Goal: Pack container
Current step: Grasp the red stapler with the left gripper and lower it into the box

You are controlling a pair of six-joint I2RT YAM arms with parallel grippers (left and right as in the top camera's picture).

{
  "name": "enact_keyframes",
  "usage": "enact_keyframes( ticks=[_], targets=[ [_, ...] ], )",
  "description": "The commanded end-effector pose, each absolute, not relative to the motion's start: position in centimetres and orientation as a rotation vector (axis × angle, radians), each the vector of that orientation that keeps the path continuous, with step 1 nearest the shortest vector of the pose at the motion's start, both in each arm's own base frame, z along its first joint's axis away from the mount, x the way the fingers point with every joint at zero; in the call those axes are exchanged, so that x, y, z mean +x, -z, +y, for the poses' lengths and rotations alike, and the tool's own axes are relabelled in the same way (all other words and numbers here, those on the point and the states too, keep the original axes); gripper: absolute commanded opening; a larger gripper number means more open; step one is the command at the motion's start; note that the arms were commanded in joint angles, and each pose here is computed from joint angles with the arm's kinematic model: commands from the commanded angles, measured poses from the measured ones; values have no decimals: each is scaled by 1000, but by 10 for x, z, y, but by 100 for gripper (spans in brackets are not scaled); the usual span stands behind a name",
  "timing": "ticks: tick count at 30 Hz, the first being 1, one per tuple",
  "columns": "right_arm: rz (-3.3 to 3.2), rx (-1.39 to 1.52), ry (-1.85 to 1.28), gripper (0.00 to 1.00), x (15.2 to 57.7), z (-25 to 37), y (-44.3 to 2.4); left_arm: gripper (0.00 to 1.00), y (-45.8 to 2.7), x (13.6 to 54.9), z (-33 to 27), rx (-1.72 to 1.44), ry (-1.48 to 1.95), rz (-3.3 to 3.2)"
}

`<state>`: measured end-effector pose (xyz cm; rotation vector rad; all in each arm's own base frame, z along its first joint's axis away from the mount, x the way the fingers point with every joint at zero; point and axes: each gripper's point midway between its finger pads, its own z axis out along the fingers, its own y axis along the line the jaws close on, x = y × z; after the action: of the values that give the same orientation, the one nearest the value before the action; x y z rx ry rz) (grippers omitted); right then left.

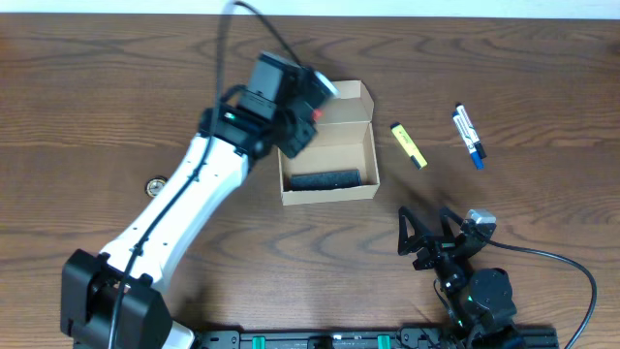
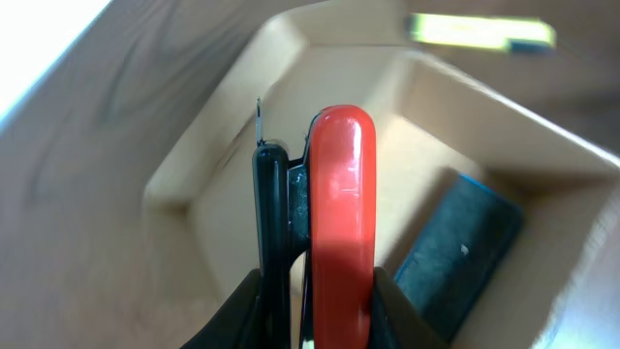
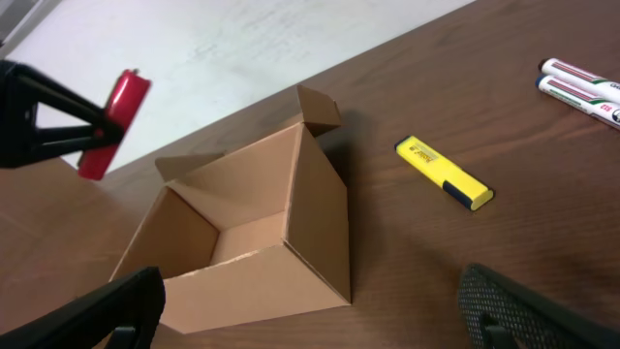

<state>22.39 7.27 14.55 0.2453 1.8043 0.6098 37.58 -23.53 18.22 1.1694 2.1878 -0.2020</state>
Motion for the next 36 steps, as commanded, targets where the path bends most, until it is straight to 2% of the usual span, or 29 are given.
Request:
enact_keyframes(
  ticks=[1, 6, 13, 22, 31, 33, 34, 35, 36],
  targets=[
    [1804, 269, -600, 99, 225, 69, -144, 6, -190, 366, -256, 1624, 85, 1831],
    [1804, 269, -600, 99, 225, 69, -144, 6, -175, 367, -259, 1788, 23, 1718],
    [1804, 269, -600, 99, 225, 69, -144, 6, -128, 374, -256, 1913, 1, 1743],
    [1804, 269, -600, 99, 225, 69, -144, 6, -76, 380, -245, 1982, -53, 1861],
    [1804, 269, -600, 99, 225, 69, -144, 6, -51, 384, -240, 1978, -73, 1939],
    [1804, 269, -601, 99, 225, 69, -144, 11, -51, 385, -241, 1946, -68, 1960],
    [1804, 269, -600, 99, 225, 69, -144, 21, -52, 387, -241, 1929, -69, 1968],
    [1804, 269, -600, 99, 225, 69, -144, 35, -52, 388, -241, 1918, -71, 1974],
    [1804, 269, -600, 99, 225, 69, -144, 43, -53, 388, -242, 1914, -71, 1973]
  ],
)
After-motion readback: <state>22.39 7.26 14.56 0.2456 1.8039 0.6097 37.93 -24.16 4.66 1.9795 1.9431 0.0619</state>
